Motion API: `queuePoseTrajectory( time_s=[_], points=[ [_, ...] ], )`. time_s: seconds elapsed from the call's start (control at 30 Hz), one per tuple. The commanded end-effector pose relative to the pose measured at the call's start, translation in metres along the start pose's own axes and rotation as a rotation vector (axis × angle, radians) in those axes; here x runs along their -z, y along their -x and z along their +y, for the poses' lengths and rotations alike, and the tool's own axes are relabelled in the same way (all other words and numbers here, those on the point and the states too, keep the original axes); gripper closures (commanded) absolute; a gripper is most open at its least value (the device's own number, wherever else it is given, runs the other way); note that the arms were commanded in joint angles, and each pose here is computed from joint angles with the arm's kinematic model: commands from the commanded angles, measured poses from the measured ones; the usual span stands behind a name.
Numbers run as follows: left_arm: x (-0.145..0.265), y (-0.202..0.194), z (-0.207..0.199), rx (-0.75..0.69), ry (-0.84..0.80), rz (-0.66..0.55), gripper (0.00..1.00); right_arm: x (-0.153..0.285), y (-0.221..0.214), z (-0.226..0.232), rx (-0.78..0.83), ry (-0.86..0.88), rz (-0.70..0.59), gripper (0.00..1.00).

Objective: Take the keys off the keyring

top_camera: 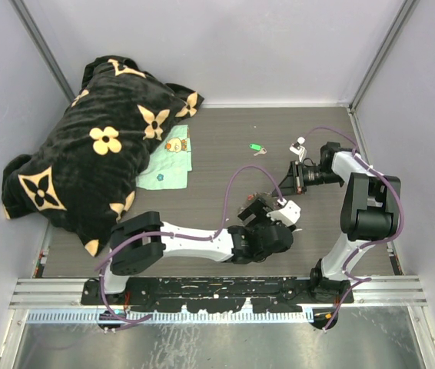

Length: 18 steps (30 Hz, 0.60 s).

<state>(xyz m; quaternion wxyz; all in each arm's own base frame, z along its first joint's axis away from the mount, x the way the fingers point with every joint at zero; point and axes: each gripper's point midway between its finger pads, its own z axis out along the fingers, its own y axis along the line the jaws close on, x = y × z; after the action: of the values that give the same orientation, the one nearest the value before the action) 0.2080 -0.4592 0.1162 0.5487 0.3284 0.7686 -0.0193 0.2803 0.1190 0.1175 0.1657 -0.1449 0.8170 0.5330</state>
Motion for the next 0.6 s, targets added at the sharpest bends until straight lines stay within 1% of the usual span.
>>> queuePoseTrajectory(
  time_s=[0.0, 0.03, 0.13, 0.4, 0.57],
  points=[
    [0.0, 0.004, 0.019, -0.008, 0.115, 0.013, 0.12, 0.003, 0.013, 0.014, 0.008, 0.045, -0.035, 1.0],
    [-0.002, 0.003, 0.017, -0.012, 0.117, 0.018, 0.17, 0.003, 0.013, 0.014, 0.008, 0.047, -0.036, 1.0],
    [-0.005, 0.0, 0.014, -0.024, 0.122, 0.033, 0.22, 0.003, 0.013, 0.015, 0.008, 0.05, -0.038, 1.0],
    [-0.013, -0.002, 0.015, -0.063, 0.188, 0.04, 0.28, 0.001, 0.011, 0.012, -0.017, 0.062, -0.035, 1.0],
    [-0.017, 0.001, 0.016, -0.09, 0.213, 0.028, 0.43, 0.001, 0.011, 0.015, -0.018, 0.073, -0.039, 1.0]
  ],
)
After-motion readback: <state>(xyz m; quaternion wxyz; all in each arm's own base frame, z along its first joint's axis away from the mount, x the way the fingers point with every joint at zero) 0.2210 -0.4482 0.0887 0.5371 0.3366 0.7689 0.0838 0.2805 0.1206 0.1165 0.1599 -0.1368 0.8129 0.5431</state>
